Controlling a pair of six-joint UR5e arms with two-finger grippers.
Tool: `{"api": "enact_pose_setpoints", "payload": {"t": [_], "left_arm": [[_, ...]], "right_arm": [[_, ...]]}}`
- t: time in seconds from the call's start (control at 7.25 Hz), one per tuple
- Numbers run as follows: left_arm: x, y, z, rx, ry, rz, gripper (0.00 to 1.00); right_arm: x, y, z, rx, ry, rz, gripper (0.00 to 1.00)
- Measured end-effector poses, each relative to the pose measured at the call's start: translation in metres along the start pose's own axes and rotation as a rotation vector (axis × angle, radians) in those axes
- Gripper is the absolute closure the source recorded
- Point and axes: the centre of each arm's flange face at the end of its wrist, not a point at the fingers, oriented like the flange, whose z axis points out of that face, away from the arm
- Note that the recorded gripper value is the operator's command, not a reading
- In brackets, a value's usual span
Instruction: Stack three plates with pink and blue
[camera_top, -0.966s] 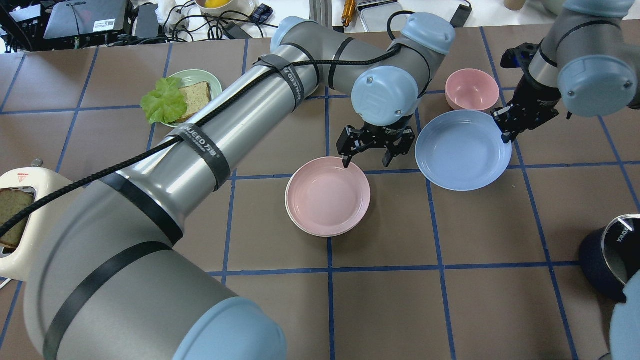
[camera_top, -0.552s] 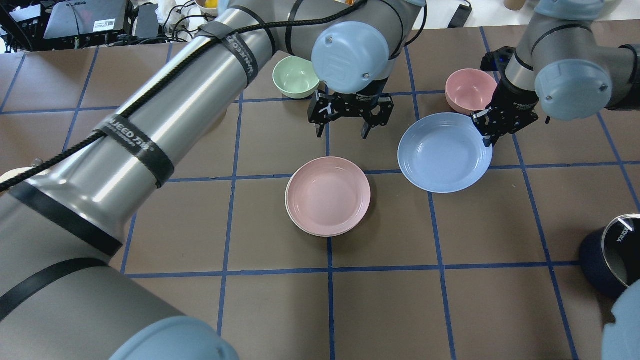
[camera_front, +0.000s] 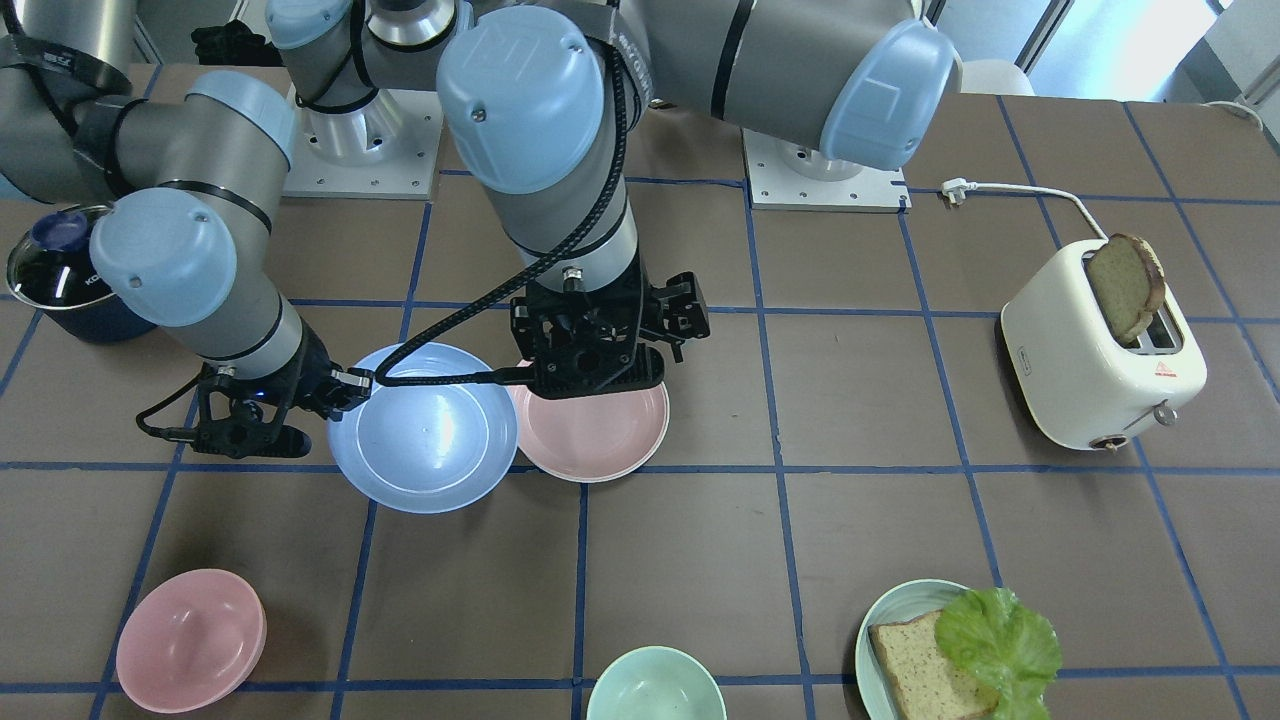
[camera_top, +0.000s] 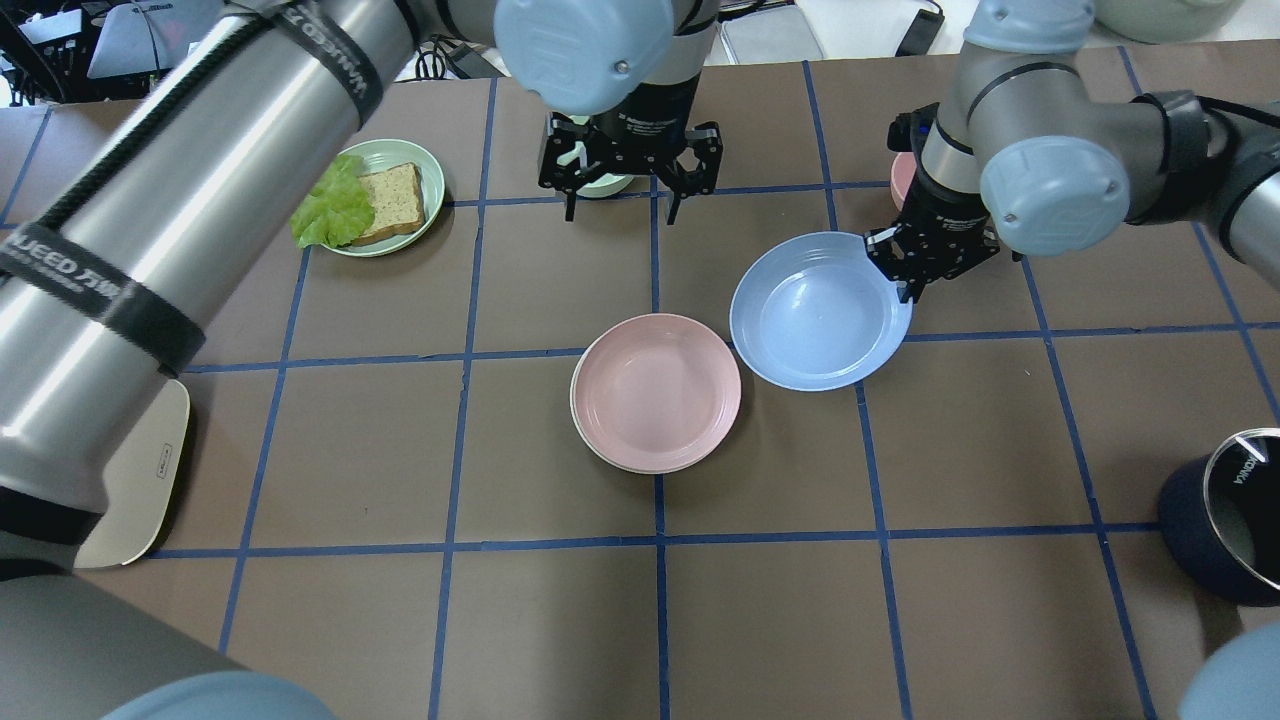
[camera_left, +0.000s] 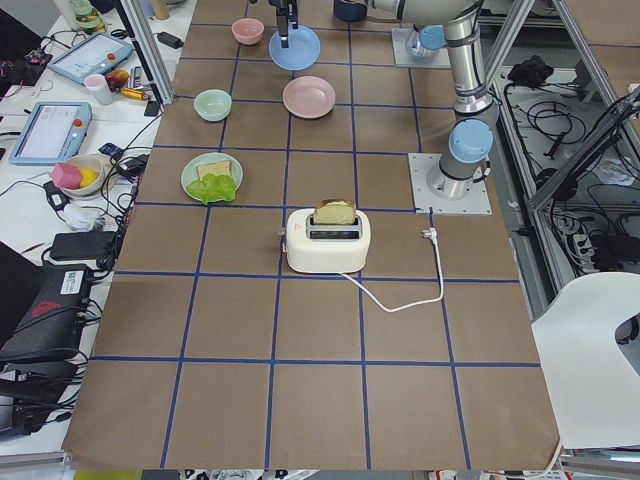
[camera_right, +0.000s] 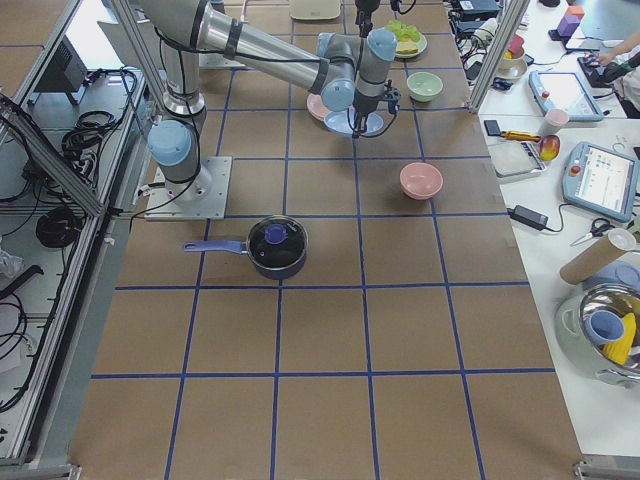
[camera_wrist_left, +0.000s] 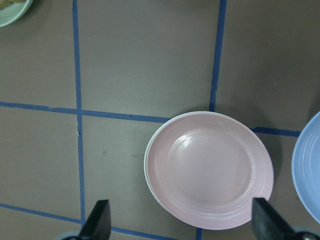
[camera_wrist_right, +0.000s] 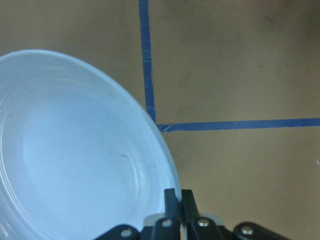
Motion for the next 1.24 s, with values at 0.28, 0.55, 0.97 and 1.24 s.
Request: {"api": "enact_pose_setpoints", "payload": {"t": [0.28,0.55,0.97,1.24], "left_arm": [[-0.052,-0.003,-0.01,-0.01,0.008,0.047,0.0],[-0.101,0.002,-0.014,-0.02,0.017,0.078,0.0],[-0.149,0.016,-0.025,-0.01,0.038,0.127,0.0],[-0.165,0.03,-0.036,0.009,0.068,0.122,0.0]], "right_arm": [[-0.053,0.016,0.001,0.004,-0.005,0.06,1.0],[-0.1,0.033,0.006,0.005,-0.009,0.103,1.0],[-0.13,0.045,0.019,-0.021,-0.019,0.126,0.82],[-0.133,0.046,0.028,-0.038,-0.011,0.126,0.32]]}}
